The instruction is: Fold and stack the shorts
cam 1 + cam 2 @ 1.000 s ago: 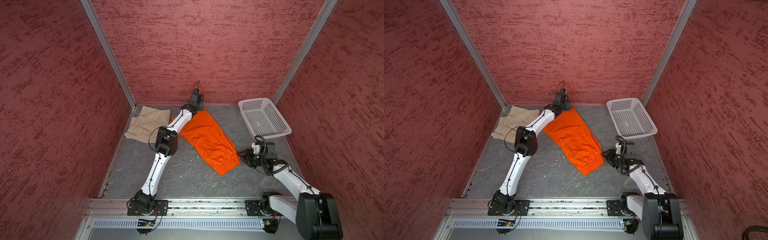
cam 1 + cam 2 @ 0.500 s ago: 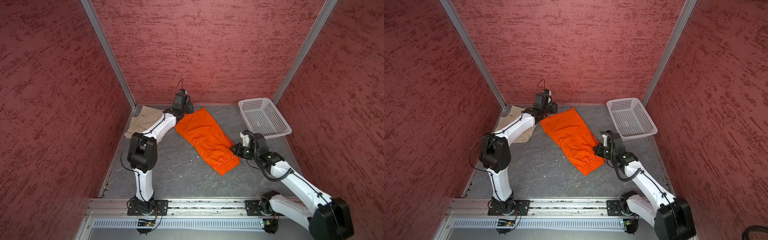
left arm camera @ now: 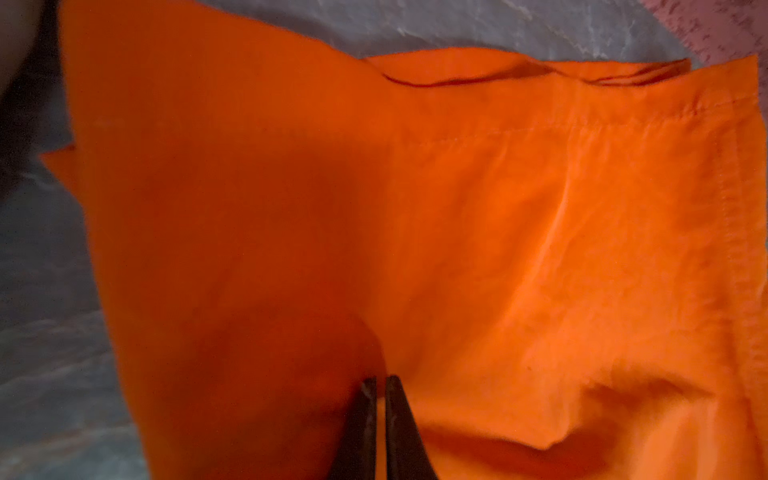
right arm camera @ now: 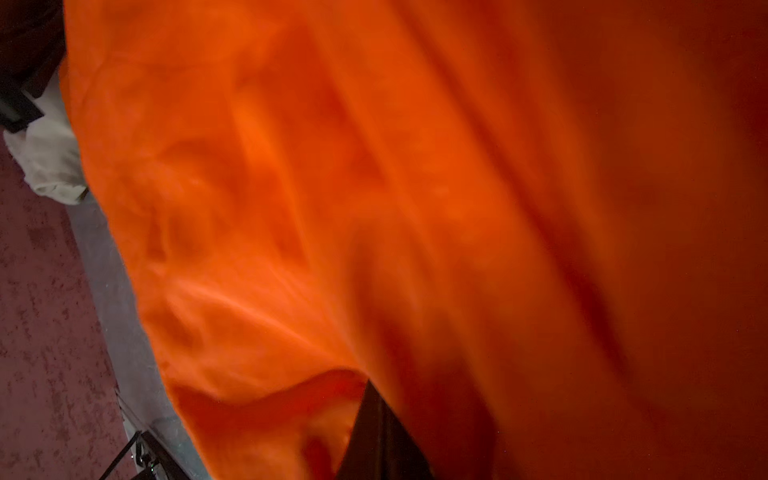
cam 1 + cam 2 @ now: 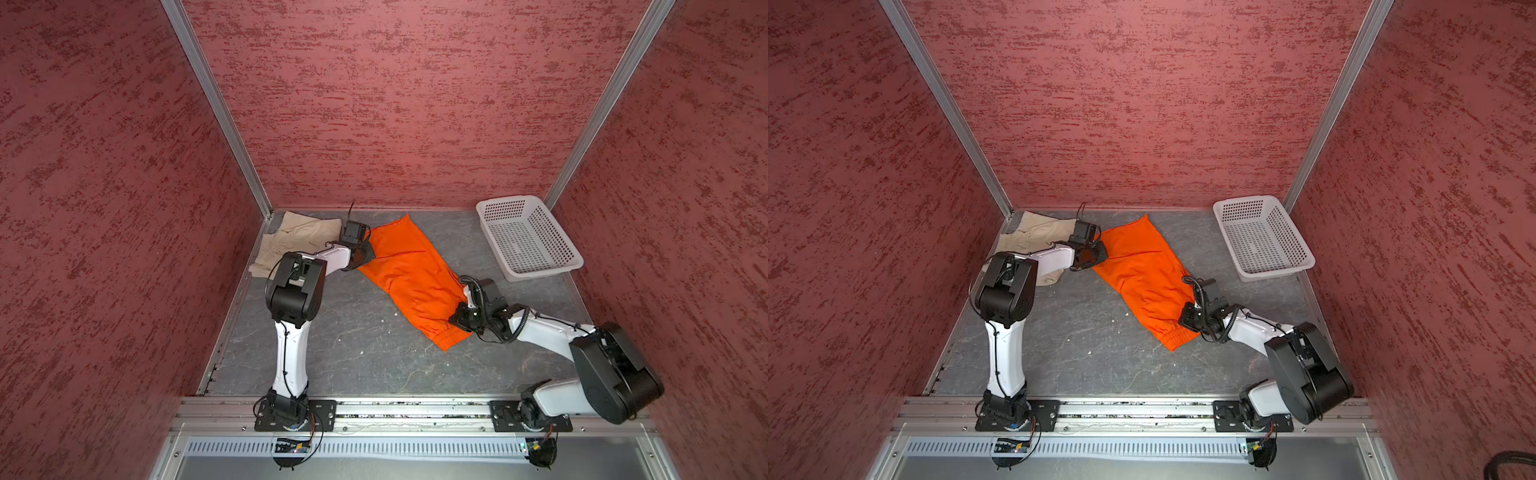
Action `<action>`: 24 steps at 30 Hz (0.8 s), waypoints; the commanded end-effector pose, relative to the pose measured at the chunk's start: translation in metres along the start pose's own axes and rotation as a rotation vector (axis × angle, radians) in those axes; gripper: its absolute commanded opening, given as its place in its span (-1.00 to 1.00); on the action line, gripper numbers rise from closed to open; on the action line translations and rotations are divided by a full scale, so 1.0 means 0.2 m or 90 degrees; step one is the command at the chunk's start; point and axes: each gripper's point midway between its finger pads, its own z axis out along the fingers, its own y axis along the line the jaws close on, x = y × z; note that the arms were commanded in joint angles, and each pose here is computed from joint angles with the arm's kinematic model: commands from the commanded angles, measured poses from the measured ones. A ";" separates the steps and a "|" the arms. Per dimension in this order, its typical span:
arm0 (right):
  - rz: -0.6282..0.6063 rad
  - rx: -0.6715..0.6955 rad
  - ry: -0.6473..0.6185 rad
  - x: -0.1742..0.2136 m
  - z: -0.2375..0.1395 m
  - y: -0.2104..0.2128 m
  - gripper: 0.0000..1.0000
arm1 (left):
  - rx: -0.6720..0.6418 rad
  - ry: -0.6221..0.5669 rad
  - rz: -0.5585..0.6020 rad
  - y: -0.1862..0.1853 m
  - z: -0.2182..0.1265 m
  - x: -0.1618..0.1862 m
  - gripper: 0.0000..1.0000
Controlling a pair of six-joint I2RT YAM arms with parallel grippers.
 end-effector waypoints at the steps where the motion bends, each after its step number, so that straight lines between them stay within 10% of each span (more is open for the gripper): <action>1: 0.040 0.082 -0.018 0.00 -0.09 -0.20 -0.89 | -0.041 0.026 -0.020 0.12 -0.03 0.10 -0.80; 12: 0.012 0.114 -0.130 -0.16 -0.38 -0.22 -0.49 | -0.015 0.030 -0.066 0.23 -0.39 0.54 -0.79; 19: -0.100 -0.062 -0.151 -0.20 -0.41 0.31 -0.48 | 0.149 -0.064 -0.014 -0.17 -0.70 0.34 -0.53; 24: -0.127 -0.140 -0.093 -0.11 -0.18 0.55 -0.55 | 0.139 -0.066 0.043 -0.33 -0.62 0.21 -0.59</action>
